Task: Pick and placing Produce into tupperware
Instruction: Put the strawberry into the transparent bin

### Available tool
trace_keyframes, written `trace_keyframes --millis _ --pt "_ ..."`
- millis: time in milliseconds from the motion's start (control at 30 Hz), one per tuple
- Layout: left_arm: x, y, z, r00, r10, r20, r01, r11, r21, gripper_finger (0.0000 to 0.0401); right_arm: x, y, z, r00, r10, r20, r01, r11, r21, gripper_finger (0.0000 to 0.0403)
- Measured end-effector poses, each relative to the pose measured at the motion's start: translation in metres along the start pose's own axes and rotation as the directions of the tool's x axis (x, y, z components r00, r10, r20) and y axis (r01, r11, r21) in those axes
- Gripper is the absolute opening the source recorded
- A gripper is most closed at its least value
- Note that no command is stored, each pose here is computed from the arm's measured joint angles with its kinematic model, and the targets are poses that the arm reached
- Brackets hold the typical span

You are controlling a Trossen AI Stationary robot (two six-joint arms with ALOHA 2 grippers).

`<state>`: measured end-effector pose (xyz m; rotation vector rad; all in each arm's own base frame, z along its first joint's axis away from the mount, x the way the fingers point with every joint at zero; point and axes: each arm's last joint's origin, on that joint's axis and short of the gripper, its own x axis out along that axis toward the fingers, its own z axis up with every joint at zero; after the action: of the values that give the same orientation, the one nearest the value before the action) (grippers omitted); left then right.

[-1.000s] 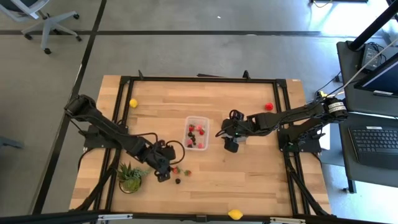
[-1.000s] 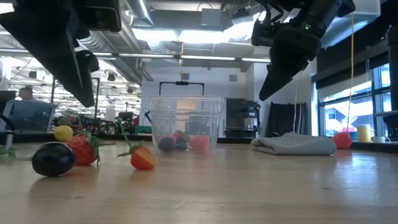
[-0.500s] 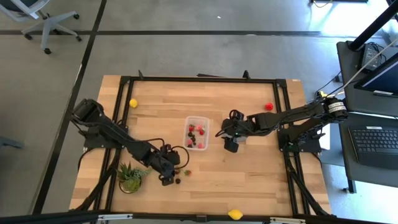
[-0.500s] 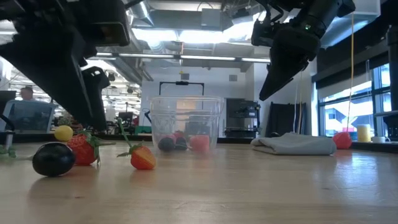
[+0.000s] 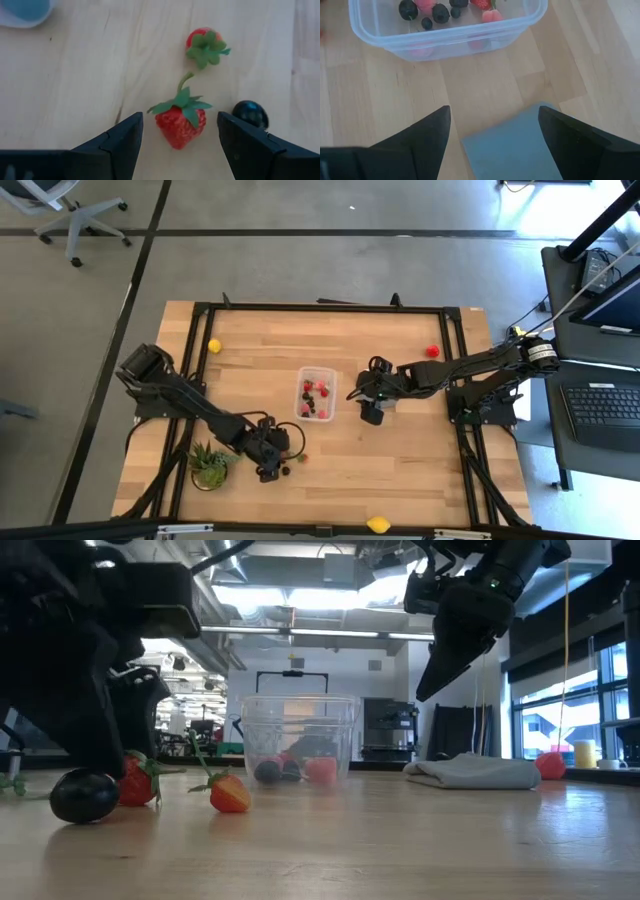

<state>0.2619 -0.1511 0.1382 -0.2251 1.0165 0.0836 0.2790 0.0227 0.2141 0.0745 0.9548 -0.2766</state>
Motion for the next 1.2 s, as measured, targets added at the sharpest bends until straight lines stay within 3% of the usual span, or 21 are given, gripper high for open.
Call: trace_keyframes --millis 433,900,1200 --pt "0.011 0.003 -0.004 0.998 0.062 -0.007 -0.062 0.998 0.014 0.0233 0.0 0.0 0.0 1.0 0.001 0.002 -0.001 1.0 0.001 0.0303" --pt "0.006 0.006 0.001 0.999 0.038 -0.017 -0.038 0.999 -0.012 0.0114 0.0 0.0 0.0 1.0 0.0 0.002 0.0 1.0 -0.002 0.0303" --pt "-0.038 0.025 0.023 0.999 0.015 0.049 -0.01 0.996 -0.083 0.004 0.0 0.0 0.0 1.0 0.001 0.002 -0.001 1.0 -0.002 0.0303"
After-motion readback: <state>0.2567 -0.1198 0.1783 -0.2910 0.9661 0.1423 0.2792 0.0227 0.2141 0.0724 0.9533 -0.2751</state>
